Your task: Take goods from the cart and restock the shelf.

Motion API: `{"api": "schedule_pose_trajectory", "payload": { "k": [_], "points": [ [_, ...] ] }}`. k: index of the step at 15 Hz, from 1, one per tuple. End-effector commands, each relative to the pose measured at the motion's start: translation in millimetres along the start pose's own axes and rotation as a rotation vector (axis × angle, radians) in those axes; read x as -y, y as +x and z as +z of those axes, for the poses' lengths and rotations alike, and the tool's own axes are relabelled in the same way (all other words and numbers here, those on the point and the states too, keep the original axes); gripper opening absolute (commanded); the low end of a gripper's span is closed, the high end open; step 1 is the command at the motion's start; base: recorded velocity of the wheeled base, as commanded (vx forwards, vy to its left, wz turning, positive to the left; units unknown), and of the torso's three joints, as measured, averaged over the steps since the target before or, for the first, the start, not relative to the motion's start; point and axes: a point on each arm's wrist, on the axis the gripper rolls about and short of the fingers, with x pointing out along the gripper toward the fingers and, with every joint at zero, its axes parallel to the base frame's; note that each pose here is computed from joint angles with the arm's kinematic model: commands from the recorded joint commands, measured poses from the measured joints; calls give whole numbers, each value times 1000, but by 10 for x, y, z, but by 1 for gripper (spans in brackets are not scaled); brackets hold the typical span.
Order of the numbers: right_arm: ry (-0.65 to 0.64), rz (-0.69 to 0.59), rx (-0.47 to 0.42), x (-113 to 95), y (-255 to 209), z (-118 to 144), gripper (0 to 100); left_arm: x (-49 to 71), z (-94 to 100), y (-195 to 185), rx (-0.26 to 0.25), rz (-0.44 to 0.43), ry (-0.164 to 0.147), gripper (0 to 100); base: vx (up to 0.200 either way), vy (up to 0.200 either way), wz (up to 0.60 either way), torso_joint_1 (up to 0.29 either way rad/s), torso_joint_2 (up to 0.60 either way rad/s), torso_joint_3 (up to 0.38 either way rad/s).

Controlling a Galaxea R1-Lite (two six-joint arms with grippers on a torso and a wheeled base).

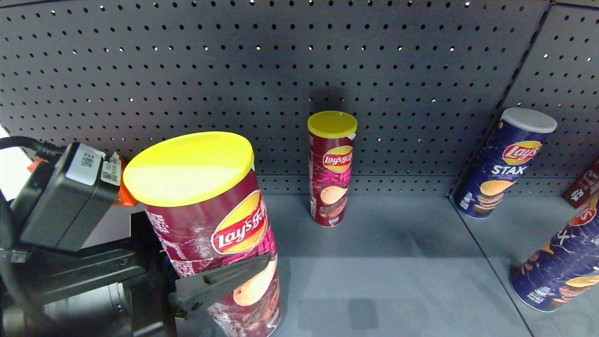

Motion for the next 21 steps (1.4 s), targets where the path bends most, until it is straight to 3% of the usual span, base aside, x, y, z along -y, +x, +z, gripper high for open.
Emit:
{"api": "schedule_pose_trajectory", "payload": {
  "k": [1, 11, 21],
  "points": [
    [9, 56, -51, 68, 341, 24, 100, -5, 3, -2, 1, 3, 0, 0, 0, 0, 0, 0, 0, 0],
    [-45, 219, -86, 14, 993, 106, 100, -36, -24, -16, -7, 19, -4, 0, 0, 0, 0, 0, 0, 0],
    [-72, 318, -192, -345, 1581, -53, 100, -36, -22, -16, -5, 19, -16, 0, 0, 0, 0, 0, 0, 0]
  ]
}}
